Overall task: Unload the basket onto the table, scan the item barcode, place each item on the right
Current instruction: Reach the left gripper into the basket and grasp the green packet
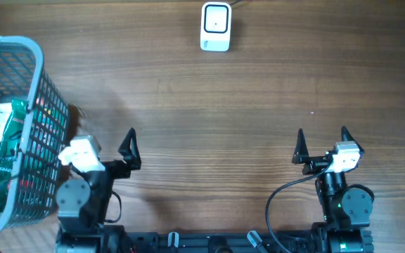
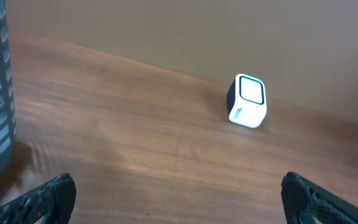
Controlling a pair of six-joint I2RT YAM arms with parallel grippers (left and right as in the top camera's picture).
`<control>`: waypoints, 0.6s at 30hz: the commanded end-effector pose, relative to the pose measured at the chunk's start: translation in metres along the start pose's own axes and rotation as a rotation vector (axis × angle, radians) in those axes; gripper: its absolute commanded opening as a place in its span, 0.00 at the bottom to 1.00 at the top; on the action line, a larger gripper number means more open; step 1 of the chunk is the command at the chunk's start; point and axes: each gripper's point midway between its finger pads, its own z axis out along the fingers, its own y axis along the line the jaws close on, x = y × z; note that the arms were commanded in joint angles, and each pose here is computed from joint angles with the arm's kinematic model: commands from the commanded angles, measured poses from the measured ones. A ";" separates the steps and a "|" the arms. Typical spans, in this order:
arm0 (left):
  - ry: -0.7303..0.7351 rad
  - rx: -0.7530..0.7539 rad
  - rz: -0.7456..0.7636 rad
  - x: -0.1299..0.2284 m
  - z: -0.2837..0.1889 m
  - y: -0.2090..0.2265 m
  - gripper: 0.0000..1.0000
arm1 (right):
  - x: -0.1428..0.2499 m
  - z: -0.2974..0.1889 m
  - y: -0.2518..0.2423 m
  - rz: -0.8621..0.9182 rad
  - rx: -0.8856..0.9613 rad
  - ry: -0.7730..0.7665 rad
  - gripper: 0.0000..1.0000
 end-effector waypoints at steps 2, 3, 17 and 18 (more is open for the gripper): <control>0.055 -0.013 -0.036 -0.035 0.001 -0.012 1.00 | -0.001 0.000 0.003 -0.013 -0.016 -0.008 1.00; 0.075 -0.019 -0.036 -0.038 0.002 -0.013 1.00 | -0.001 0.000 0.003 -0.013 -0.016 -0.008 1.00; 0.207 -0.013 -0.046 -0.039 0.012 -0.021 1.00 | -0.001 0.000 0.003 -0.013 -0.016 -0.008 1.00; 0.214 0.009 -0.048 -0.038 0.012 -0.025 1.00 | -0.001 0.000 0.003 -0.014 -0.016 -0.008 1.00</control>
